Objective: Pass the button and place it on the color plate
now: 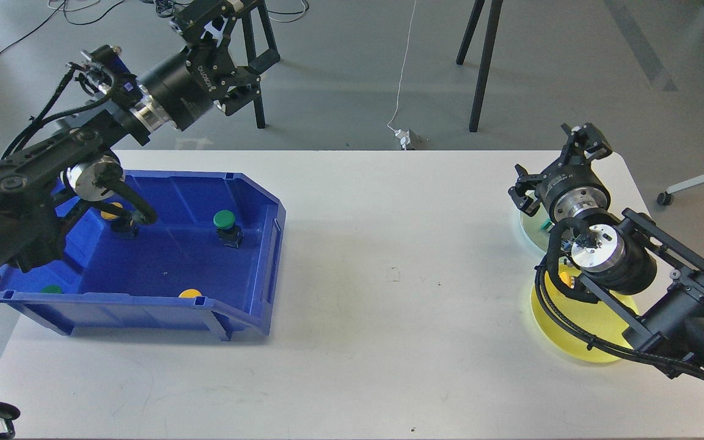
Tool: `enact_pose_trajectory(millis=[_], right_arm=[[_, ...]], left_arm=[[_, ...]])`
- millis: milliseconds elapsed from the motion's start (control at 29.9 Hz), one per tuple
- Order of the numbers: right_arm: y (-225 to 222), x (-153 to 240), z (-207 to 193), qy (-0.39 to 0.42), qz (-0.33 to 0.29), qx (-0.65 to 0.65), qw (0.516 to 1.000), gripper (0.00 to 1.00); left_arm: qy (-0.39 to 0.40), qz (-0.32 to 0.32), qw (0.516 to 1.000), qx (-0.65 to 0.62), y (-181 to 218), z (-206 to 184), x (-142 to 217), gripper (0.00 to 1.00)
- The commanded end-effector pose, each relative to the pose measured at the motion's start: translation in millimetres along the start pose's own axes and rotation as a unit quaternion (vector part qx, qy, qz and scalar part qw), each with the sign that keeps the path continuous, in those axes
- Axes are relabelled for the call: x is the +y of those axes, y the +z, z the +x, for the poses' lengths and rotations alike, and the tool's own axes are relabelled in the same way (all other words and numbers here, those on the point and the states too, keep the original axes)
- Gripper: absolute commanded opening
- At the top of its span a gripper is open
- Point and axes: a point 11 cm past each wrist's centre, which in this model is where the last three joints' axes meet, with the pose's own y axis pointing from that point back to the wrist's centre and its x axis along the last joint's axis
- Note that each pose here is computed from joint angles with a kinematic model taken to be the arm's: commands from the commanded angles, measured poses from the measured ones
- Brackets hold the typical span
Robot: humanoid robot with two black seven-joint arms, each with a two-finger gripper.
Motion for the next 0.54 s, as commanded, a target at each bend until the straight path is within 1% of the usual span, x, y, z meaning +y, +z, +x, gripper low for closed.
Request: enact_pose_trajectory(millis=[0,134,167,201,335,435,502], right_arm=[[-36.6,21.6,-21.8,-0.132,0.01,0.074,0.988,0.97],[-74.3,40.9,-37.8,-0.289,0.041,0.051,0.955,0.97],[-81.1,43.9,-41.8,-0.321,0.046,0.039,0.945,0.97],[-84.5,44.3,-41.2,-0.334,0.049,0.035,0.941,0.97],[-86.6,34.9,-32.4,-0.317,0.06,0.023,0.946,0.97],[-81.4,22.7,-42.7,-0.319,0.073,-0.008,0.945,0.97],[-88.9,21.2,-42.6,-0.317,0.089,-0.022,0.944,0.96]], left_arm=[[0.045,0.017,0.999,-0.003,-8.2,28.3,27.2,0.97],[0.079,0.005,0.997,0.011,-11.2,42.5,44.2,0.98],[0.09,-0.005,0.996,0.019,-10.8,45.9,48.8,0.98],[0.1,-0.015,0.994,0.027,-10.8,48.7,52.8,0.98],[0.118,-0.03,0.992,0.046,-16.5,51.0,60.6,0.98],[0.117,-0.03,0.992,0.047,-17.2,50.1,59.7,0.98],[0.118,-0.031,0.991,0.047,-16.5,50.5,59.7,0.98]])
